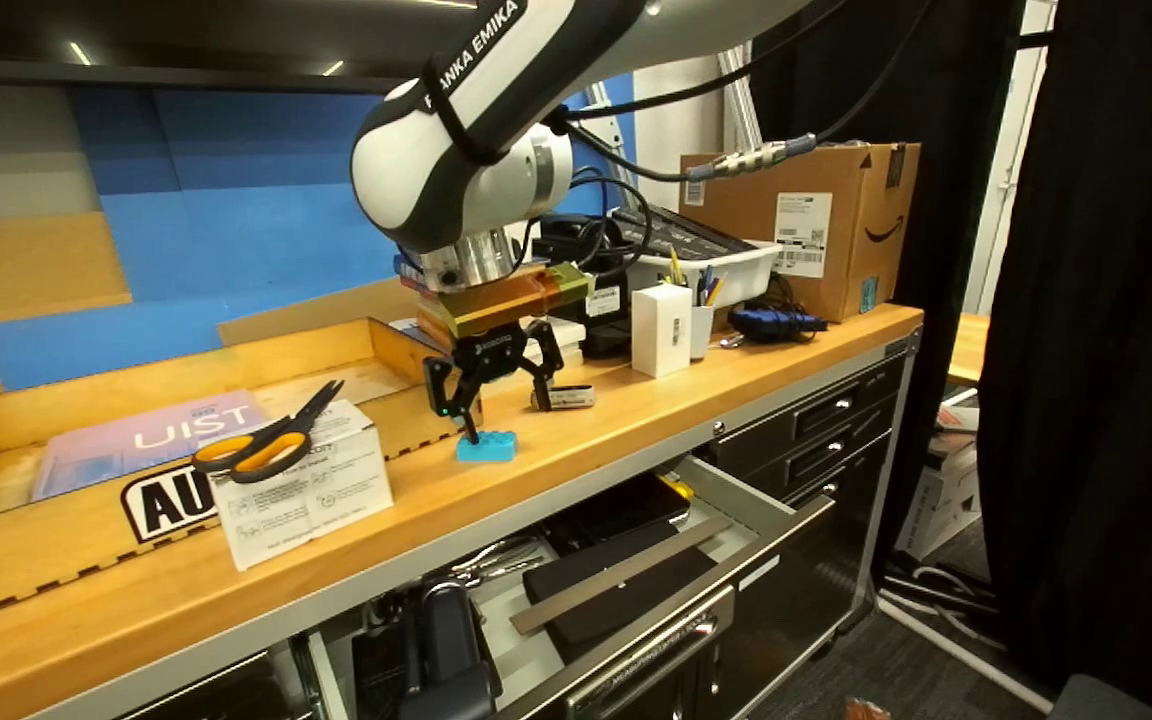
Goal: Put the Lego in the open drawer and then close the drawer
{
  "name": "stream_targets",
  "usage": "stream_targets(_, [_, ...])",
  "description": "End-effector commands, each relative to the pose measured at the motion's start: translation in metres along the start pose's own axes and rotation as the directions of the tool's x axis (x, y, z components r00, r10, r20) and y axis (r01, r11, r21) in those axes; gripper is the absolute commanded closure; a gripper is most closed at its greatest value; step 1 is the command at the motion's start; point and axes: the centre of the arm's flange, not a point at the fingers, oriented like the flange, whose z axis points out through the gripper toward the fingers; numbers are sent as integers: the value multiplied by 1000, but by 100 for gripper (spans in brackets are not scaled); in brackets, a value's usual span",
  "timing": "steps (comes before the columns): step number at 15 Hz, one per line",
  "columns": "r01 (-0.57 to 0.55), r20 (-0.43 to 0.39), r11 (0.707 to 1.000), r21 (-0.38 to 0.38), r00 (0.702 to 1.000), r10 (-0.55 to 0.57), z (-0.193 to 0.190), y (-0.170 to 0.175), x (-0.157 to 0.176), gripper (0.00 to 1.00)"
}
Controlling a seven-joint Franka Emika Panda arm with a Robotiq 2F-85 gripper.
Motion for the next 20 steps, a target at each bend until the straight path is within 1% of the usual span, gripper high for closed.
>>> stream_targets(1, [4, 27, 1000, 21, 1000, -5, 0, -14, 16, 0])
stream_targets(4, [0, 29, 1000, 17, 1000, 0, 6, -20, 16, 0])
stream_targets(5, [-18, 4, 1000, 13, 1000, 18, 8, -21, 17, 25])
stream_targets(6, [-36, -14, 999, 11, 999, 36, 9, -22, 17, 26])
stream_targets(8, [-72, -57, 997, 7, 996, 72, 11, -24, 18, 42])
stream_targets(9, [-83, -67, 997, 11, 994, 83, 12, -25, 20, 51])
stream_targets(10, [-92, -74, 996, 13, 993, 92, 13, -26, 22, 58])
stream_targets(12, [-110, -78, 994, 14, 991, 111, 14, -27, 22, 73])
stream_targets(14, [-123, -52, 992, -3, 991, 122, 7, -23, 13, 88])
stream_targets(16, [-127, -7, 992, -10, 992, 126, -1, -9, -6, 88])
stream_targets(17, [-125, 35, 992, -12, 992, 125, -2, 0, -23, 88])
stream_targets(20, [-149, 109, 988, -31, 982, 151, 7, 20, -59, 88])
